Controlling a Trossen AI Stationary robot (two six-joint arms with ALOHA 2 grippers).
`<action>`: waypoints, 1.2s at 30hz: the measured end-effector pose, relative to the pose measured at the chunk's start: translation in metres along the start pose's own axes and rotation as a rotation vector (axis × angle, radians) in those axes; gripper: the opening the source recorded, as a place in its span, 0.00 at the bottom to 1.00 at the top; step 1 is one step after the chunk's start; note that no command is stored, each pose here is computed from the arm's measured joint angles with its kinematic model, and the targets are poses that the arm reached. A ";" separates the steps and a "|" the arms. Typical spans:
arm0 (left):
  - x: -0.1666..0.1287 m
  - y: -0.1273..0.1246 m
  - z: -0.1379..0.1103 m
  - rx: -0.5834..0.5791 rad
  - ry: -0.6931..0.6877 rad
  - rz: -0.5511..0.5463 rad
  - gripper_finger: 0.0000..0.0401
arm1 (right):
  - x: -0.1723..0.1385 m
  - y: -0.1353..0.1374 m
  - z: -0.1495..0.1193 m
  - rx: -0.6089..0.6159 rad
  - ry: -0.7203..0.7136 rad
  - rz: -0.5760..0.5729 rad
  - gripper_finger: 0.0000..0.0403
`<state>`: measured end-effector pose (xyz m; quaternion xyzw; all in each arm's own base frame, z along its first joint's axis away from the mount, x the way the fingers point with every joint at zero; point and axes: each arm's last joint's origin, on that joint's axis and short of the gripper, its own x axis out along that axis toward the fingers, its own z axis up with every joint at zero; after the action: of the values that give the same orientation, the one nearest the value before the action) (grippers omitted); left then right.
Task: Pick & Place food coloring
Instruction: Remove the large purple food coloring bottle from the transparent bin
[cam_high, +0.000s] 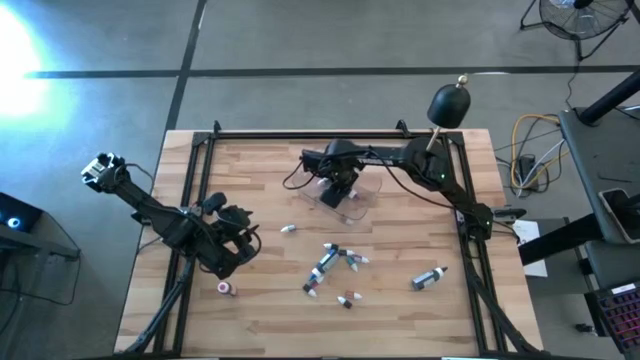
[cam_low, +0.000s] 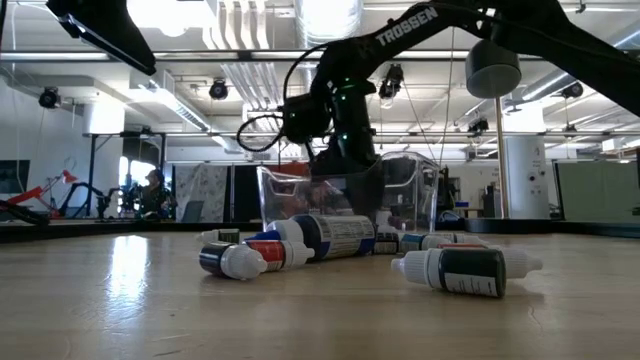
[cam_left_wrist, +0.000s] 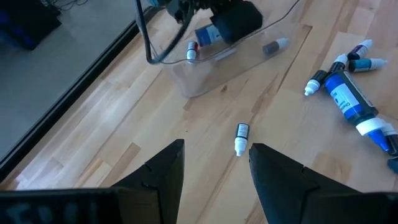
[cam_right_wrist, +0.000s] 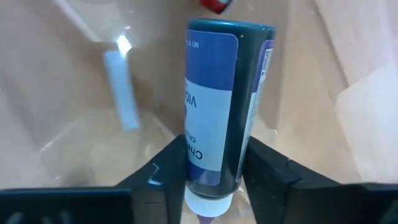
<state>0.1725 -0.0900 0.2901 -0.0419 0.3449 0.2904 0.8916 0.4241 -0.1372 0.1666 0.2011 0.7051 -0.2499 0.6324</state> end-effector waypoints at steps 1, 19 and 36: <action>0.000 0.000 0.000 0.000 0.000 0.000 0.39 | -0.004 0.000 -0.002 -0.003 -0.002 0.002 0.26; 0.000 -0.001 0.001 -0.029 -0.008 -0.011 0.39 | -0.127 -0.021 -0.147 0.111 -0.053 0.025 0.24; 0.000 -0.005 0.002 -0.093 0.029 -0.071 0.39 | 0.009 -0.007 -0.200 0.170 0.205 0.111 0.25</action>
<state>0.1767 -0.0940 0.2909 -0.0997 0.3422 0.2739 0.8933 0.2607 -0.0217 0.1729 0.3170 0.7302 -0.2514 0.5505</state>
